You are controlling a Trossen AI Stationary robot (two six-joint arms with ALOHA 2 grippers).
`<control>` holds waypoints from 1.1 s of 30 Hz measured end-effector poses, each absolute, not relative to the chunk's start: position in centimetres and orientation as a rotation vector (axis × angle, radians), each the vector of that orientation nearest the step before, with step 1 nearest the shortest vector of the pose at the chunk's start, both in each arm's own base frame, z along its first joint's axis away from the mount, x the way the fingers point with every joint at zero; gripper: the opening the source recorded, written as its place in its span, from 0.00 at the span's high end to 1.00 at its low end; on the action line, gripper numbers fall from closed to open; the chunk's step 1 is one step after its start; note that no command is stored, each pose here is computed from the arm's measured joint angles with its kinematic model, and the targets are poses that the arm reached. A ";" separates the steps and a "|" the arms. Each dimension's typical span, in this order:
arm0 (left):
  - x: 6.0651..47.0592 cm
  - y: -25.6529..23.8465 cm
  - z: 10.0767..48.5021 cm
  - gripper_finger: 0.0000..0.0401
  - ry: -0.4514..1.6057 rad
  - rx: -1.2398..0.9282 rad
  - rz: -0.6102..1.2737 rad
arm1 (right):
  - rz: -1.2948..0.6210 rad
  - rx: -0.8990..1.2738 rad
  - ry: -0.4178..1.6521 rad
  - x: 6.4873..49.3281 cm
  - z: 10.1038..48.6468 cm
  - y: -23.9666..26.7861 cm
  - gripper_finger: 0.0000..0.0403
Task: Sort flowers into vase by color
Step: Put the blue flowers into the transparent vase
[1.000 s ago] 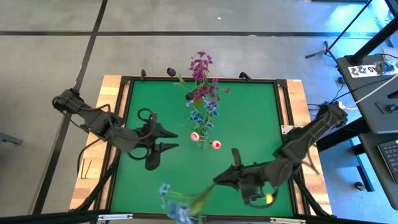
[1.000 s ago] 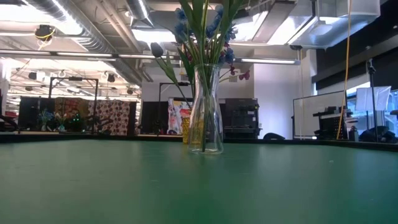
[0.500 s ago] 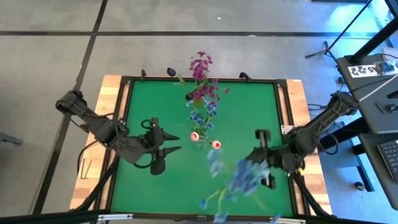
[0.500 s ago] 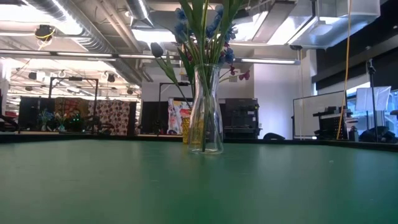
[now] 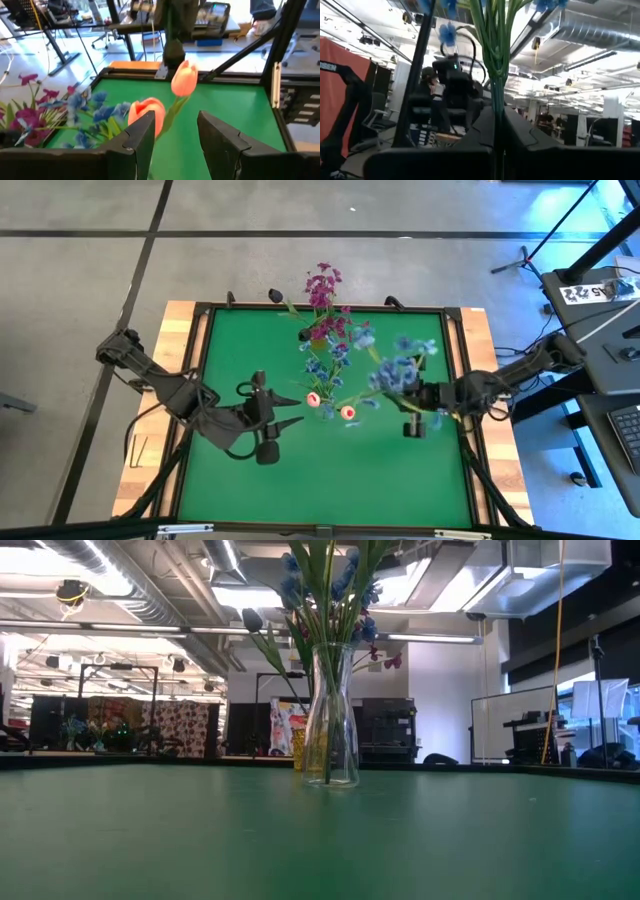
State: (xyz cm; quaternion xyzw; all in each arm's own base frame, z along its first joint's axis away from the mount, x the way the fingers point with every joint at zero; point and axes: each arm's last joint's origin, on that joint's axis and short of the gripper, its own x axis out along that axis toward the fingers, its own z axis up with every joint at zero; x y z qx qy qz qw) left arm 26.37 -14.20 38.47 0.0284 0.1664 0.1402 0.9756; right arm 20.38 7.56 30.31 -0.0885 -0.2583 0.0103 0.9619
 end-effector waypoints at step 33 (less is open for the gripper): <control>30.9 -10.1 41.9 0.64 -0.008 0.096 0.164 | 0.133 -0.062 -0.493 26.5 31.4 5.0 0.96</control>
